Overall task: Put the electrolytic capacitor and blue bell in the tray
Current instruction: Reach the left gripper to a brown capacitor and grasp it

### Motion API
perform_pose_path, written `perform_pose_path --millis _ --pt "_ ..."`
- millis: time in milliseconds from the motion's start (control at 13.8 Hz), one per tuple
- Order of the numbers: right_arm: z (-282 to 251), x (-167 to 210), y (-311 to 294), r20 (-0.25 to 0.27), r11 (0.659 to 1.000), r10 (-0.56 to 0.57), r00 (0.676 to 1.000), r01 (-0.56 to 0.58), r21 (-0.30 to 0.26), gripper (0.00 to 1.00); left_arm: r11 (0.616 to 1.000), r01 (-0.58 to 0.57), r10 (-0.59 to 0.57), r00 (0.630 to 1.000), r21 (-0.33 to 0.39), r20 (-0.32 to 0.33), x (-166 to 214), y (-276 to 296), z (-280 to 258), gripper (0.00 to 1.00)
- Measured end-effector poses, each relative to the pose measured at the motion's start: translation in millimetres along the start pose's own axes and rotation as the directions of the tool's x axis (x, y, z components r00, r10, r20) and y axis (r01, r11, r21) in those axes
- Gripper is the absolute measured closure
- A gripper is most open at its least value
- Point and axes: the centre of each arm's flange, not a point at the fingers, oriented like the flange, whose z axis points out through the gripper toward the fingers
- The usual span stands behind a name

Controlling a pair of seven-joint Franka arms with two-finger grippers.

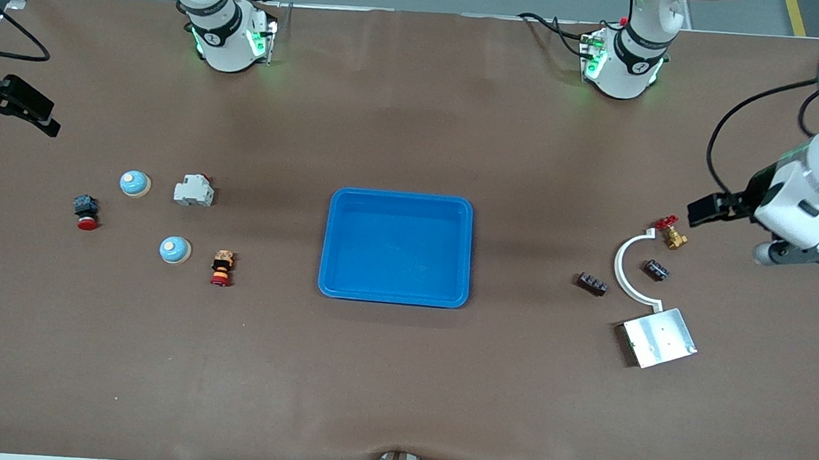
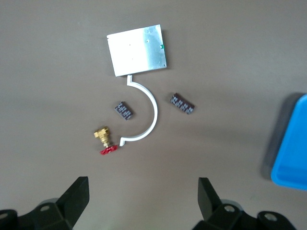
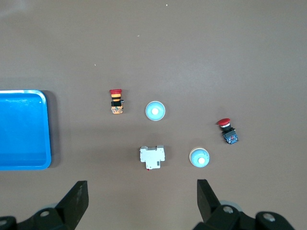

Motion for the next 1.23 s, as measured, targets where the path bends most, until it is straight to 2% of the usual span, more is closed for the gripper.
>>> perform_pose_path --millis 289,507,796,941,1086,1230 --pt "0.6 0.0 0.4 0.001 0.999 -0.046 0.999 0.046 0.000 0.00 0.986 0.164 -0.164 0.986 -0.014 -0.020 6.0 -0.2 80.5 0.00" --pt "3.7 0.9 3.6 -0.003 0.999 -0.038 0.999 0.038 0.000 0.00 0.946 0.323 -0.323 0.946 -0.030 -0.022 8.7 1.6 140.6 0.00" --pt "8.2 0.6 8.1 0.004 1.000 -0.031 1.000 0.031 0.000 0.00 0.852 0.520 -0.522 0.853 -0.058 -0.009 22.3 12.5 216.9 0.06" --pt "8.5 0.5 9.5 0.005 1.000 -0.029 1.000 0.029 -0.004 0.00 0.792 0.603 -0.607 0.795 -0.093 -0.013 22.7 18.6 256.2 0.06" --pt "7.9 0.9 12.6 0.000 1.000 -0.024 1.000 0.024 -0.005 0.00 0.729 0.674 -0.679 0.734 -0.119 -0.007 22.8 23.1 290.4 0.07" --pt "6.7 2.2 14.9 -0.013 1.000 -0.021 1.000 0.021 -0.006 0.00 0.690 0.711 -0.717 0.697 -0.140 0.001 22.1 35.2 317.7 0.09"
